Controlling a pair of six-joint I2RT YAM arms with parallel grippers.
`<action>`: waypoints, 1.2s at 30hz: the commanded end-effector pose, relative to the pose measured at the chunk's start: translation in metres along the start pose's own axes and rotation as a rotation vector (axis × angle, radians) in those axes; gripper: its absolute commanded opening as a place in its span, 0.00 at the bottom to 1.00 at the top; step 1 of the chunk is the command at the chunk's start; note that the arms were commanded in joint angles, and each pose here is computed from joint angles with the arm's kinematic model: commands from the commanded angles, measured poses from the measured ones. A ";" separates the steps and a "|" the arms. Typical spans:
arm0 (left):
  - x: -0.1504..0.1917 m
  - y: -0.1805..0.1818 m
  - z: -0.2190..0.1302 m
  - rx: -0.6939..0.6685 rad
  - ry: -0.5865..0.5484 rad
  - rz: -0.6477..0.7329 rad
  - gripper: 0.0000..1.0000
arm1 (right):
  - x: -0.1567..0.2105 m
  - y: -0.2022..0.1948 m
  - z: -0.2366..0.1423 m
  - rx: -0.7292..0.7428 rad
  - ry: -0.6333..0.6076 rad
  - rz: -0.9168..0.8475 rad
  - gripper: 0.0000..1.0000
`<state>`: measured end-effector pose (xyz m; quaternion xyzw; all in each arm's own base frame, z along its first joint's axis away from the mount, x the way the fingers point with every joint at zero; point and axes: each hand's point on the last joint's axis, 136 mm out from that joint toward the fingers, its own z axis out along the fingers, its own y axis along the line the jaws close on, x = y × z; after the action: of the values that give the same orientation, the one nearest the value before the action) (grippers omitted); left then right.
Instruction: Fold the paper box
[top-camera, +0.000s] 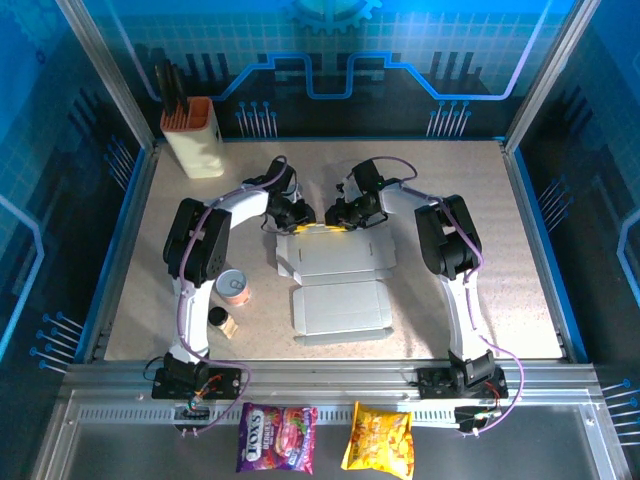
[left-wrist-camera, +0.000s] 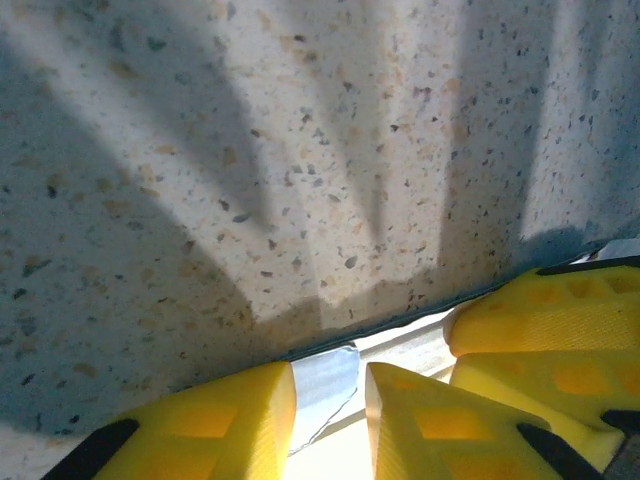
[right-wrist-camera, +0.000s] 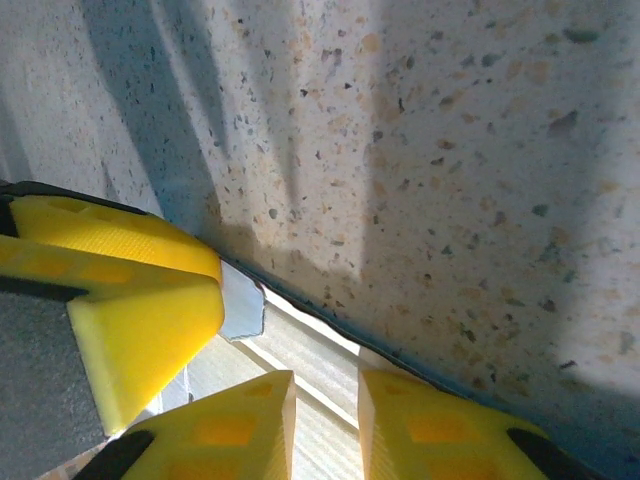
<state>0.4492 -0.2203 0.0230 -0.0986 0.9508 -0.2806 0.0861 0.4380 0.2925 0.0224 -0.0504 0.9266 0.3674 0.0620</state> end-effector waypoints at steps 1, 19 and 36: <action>0.032 0.017 0.008 -0.115 0.066 0.034 0.32 | 0.020 -0.020 0.003 0.076 0.061 0.055 0.25; 0.033 -0.006 -0.114 -0.028 -0.146 0.060 0.47 | 0.048 0.029 -0.082 0.112 0.002 -0.084 0.32; 0.088 0.061 -0.067 -0.033 -0.005 -0.063 0.51 | 0.103 -0.003 -0.050 0.031 0.114 0.001 0.29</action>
<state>0.3401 -0.1505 0.0428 -0.1296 0.9565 -0.2471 0.0857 0.3341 0.2465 0.0431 -0.0693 0.9412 0.3305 0.0149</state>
